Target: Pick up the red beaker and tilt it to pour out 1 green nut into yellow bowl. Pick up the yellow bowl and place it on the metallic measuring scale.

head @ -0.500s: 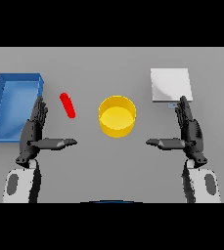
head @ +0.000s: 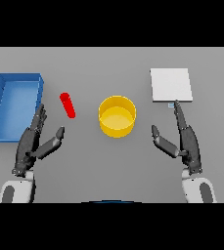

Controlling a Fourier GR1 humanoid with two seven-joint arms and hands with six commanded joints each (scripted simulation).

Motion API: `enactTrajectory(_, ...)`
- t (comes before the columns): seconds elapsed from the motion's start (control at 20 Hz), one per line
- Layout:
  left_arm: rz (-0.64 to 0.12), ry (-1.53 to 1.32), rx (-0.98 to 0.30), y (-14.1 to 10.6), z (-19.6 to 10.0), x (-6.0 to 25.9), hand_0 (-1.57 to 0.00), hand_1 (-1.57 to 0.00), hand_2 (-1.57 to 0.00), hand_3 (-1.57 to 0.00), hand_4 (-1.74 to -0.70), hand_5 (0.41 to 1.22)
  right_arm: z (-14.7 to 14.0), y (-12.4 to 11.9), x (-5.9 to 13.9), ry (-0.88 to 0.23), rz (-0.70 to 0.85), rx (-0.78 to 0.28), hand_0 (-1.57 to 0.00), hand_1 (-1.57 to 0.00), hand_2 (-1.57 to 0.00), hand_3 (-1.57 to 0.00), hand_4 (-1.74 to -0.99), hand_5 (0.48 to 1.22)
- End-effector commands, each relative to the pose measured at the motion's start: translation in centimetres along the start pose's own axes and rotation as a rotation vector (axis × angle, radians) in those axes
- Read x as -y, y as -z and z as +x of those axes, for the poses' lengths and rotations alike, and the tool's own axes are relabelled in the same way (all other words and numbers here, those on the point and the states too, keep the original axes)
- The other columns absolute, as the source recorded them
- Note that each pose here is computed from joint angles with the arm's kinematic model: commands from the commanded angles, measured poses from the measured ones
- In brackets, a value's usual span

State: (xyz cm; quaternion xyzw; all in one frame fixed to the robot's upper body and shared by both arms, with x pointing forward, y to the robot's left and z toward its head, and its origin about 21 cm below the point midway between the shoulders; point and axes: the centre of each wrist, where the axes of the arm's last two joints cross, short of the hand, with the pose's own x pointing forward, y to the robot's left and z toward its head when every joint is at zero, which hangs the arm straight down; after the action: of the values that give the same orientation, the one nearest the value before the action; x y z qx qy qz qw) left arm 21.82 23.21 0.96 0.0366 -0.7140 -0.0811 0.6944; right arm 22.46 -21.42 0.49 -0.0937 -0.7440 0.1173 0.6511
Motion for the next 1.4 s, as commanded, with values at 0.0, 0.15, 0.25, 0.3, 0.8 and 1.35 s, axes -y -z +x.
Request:
enactTrajectory(0.0,-0.009,0.004,0.002,0.1,0.6,0.3,0.00,0.00,0.00,0.00,-1.22,0.658,0.2,0.1,0.1,-0.015,0.009,-0.004,0.00,0.00,0.00,0.00,-1.235,0.678)
enactTrajectory(0.15,-0.028,0.027,-0.017,0.5,1.1,0.3,0.00,0.00,0.00,0.00,-1.23,0.662,0.3,-0.2,0.0,-0.006,0.019,0.006,0.00,0.00,0.00,0.00,-1.245,0.681)
enactTrajectory(0.25,-0.053,0.040,-0.037,0.8,0.6,1.2,0.00,0.00,0.00,0.00,-1.25,0.679,0.5,-0.3,0.2,0.010,0.024,0.021,0.00,0.00,0.00,0.00,-1.254,0.682)
enactTrajectory(0.3,-0.060,0.034,-0.047,1.1,0.1,1.2,0.00,0.00,0.00,0.00,-1.28,0.691,0.5,-0.4,0.3,0.026,0.035,0.027,0.00,0.00,0.00,0.00,-1.265,0.680)
enactTrajectory(0.8,-0.059,0.049,-0.110,7.2,-1.8,2.3,0.00,0.00,0.00,0.00,-1.36,0.726,0.4,-0.3,0.4,0.059,0.025,0.011,0.00,0.00,0.00,0.00,-1.331,0.686)
enactTrajectory(1.35,-0.084,0.046,-0.107,11.8,-2.4,2.6,0.00,0.00,0.00,0.00,-1.31,0.703,0.7,-0.4,0.2,0.081,0.014,0.017,0.00,0.00,0.00,0.00,-1.329,0.684)
